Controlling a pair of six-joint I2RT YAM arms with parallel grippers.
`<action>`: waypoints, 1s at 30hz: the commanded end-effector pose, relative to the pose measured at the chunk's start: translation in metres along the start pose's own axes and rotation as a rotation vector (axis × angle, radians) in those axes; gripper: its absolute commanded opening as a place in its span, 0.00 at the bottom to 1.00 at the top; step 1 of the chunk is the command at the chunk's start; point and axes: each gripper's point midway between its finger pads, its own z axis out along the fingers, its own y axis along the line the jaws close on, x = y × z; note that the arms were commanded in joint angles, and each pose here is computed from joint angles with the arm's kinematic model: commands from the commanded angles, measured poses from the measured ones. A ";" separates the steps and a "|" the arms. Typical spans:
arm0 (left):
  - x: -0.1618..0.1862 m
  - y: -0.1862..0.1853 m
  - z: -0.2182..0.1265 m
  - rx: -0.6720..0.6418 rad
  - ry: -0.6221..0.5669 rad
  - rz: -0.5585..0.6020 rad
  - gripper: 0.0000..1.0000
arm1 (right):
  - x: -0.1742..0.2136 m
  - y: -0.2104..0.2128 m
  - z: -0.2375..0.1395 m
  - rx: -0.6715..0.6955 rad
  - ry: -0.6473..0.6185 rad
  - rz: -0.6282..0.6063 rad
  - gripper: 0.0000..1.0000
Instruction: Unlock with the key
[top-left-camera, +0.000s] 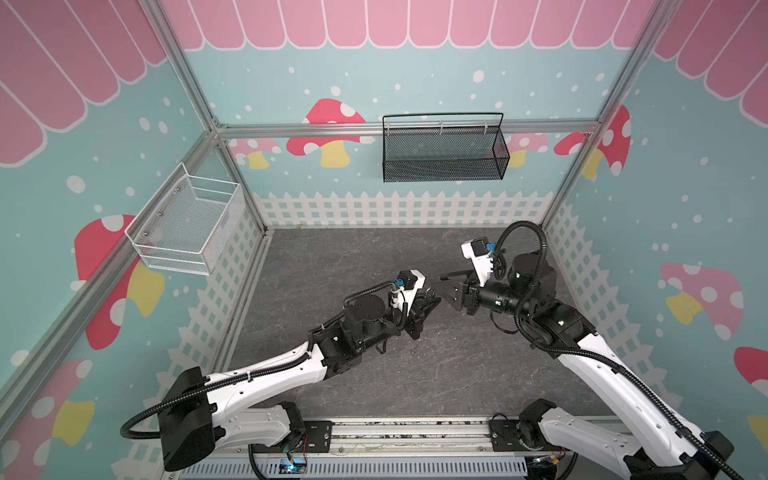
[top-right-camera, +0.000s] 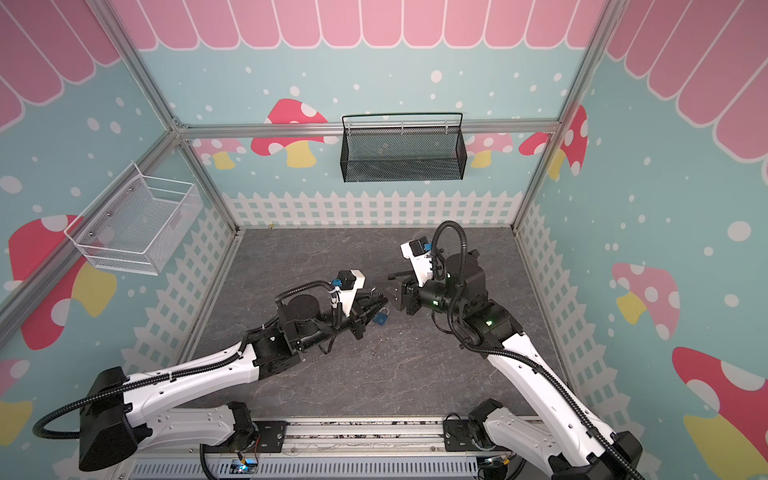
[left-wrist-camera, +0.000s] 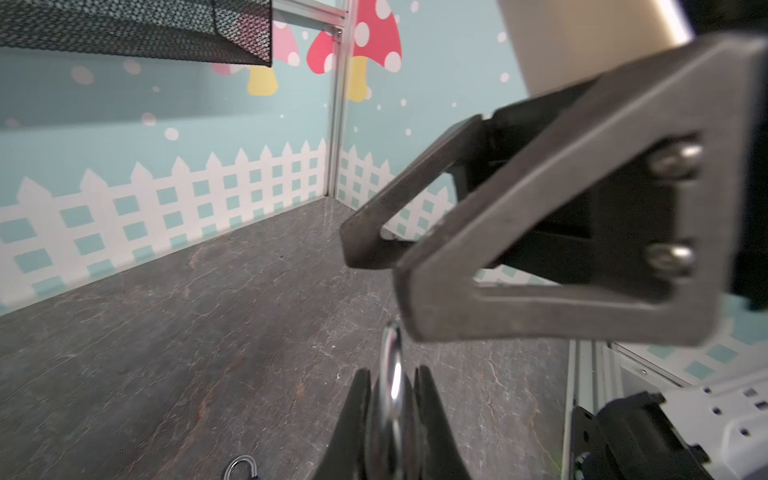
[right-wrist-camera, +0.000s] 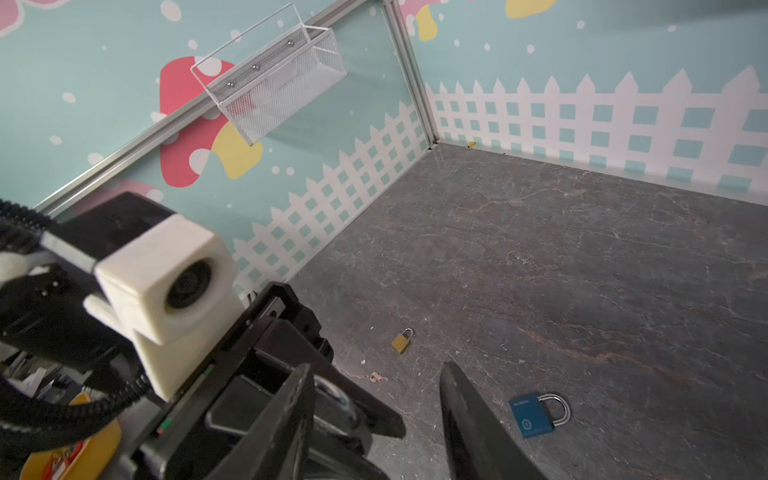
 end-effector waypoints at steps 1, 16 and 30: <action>-0.027 -0.018 -0.010 0.137 -0.098 0.032 0.00 | 0.002 0.029 -0.001 -0.184 0.044 -0.079 0.49; -0.028 -0.031 -0.006 0.267 -0.024 0.022 0.00 | 0.011 0.031 0.004 -0.283 0.065 -0.121 0.28; -0.032 -0.030 -0.005 0.297 0.007 -0.009 0.00 | 0.013 0.020 0.008 -0.248 0.065 -0.135 0.00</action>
